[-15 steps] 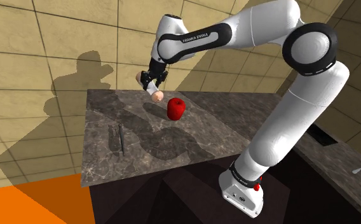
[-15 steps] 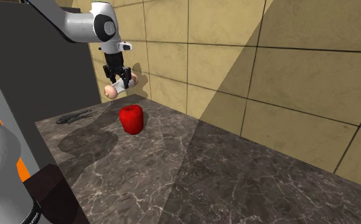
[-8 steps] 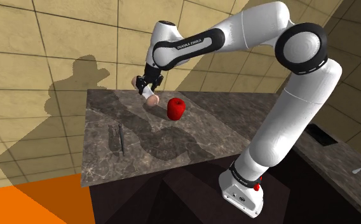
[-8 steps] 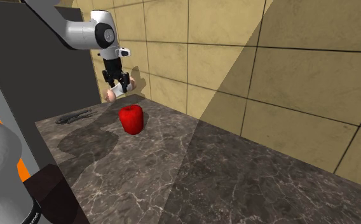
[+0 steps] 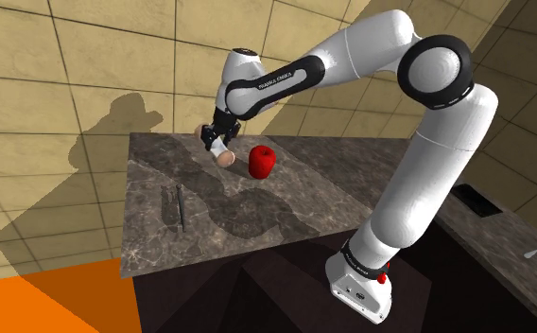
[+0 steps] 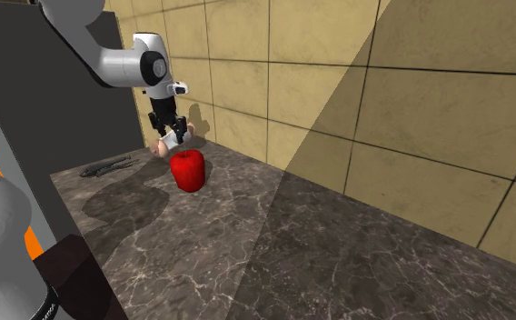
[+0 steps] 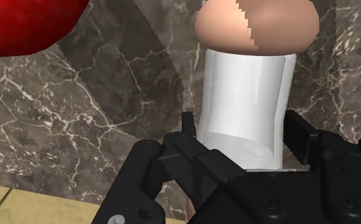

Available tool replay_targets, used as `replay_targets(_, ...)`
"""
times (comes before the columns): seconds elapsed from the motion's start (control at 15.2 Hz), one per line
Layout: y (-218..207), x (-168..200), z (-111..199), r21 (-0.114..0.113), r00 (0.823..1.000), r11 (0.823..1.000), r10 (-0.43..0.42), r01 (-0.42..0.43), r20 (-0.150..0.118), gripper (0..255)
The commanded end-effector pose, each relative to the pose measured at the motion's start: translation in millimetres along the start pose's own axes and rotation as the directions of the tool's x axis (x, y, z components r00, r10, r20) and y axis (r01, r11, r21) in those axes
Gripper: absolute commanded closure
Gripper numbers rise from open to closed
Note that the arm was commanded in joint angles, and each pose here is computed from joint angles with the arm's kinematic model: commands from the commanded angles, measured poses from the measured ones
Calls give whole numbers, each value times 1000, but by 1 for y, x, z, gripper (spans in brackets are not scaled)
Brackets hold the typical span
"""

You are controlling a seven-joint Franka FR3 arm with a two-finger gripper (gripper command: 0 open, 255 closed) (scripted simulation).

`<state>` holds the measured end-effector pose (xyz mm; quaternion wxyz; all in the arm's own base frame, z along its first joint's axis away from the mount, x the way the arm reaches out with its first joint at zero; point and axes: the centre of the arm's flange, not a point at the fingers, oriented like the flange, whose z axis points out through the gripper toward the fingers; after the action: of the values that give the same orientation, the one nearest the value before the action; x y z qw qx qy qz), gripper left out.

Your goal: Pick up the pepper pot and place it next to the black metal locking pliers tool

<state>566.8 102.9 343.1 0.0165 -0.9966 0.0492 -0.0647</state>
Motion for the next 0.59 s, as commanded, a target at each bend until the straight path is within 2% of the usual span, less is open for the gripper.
replay_targets(0.0, 0, -1, 10, 0, 1000, 1000, 0, 0, -1, 255)
replay_targets(0.53, 2, -6, 52, 0, 1000, 1000, 0, 0, -1, 255)
